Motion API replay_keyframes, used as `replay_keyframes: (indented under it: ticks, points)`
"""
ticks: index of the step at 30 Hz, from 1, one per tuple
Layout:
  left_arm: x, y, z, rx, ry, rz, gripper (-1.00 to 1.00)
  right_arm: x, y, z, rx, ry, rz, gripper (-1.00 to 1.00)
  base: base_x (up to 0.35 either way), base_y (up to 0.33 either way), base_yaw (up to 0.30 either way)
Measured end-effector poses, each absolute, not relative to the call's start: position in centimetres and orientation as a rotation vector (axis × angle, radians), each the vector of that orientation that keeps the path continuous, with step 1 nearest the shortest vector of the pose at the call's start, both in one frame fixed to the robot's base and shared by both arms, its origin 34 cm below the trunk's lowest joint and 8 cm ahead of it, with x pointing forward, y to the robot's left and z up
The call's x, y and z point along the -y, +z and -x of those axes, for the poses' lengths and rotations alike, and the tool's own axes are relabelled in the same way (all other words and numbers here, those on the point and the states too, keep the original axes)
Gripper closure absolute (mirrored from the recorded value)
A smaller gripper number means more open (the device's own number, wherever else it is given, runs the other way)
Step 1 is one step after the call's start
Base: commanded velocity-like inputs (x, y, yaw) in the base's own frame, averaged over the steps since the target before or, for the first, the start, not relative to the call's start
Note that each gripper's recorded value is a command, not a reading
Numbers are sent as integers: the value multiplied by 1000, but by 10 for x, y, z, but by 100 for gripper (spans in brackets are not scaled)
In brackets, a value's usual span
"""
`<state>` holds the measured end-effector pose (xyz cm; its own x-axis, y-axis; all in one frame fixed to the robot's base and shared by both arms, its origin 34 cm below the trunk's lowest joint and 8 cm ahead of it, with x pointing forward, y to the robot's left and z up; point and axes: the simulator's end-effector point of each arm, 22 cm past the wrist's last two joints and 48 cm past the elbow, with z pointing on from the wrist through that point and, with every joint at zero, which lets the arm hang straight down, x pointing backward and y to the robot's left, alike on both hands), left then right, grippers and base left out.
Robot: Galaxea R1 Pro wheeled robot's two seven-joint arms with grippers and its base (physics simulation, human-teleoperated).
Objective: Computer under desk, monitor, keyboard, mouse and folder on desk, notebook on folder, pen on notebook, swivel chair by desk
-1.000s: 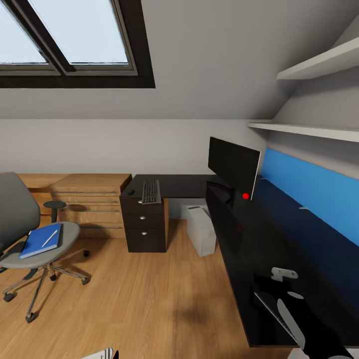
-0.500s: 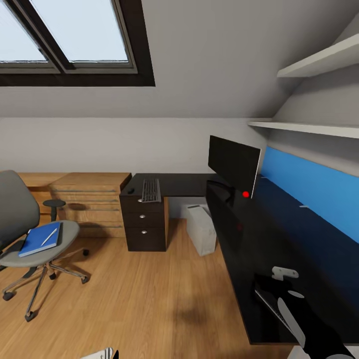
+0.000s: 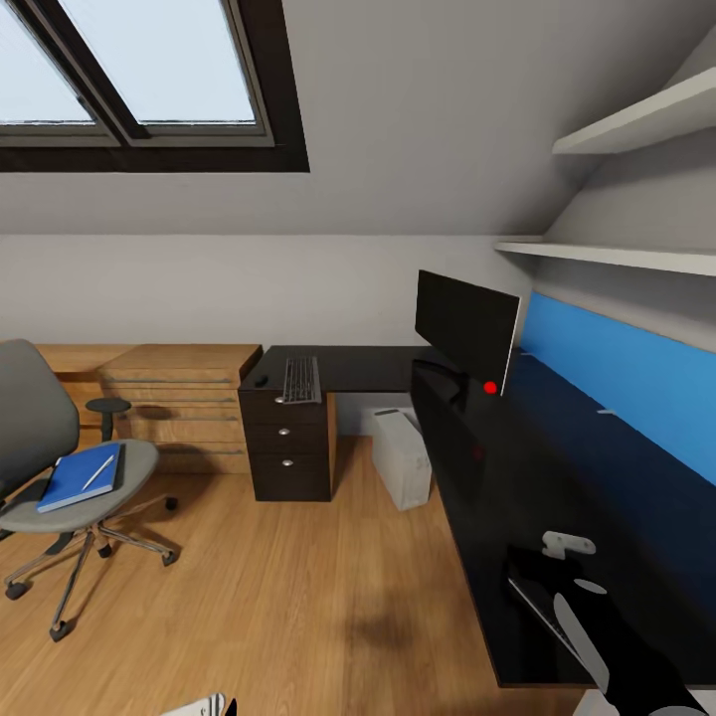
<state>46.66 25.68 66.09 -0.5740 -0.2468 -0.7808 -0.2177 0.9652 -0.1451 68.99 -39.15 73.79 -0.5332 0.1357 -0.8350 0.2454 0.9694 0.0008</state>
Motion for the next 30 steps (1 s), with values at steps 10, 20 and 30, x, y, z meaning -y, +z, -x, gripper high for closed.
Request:
replay_keyframes:
  ticks: [10,20,30]
  points:
    - [-257,660,-466,-2202,-40,324,-100,391,738,-690,-2141,-142,-267,-100,-131,-53,0]
    - [-257,660,-466,-2203,-40,324,-100,391,738,-690,-2141,-143,-266,-100,-37,-15,0]
    - [-257,659,-466,-2204,-40,323,-100,391,737,-690,-2141,-143,-266,-100,-164,-61,0]
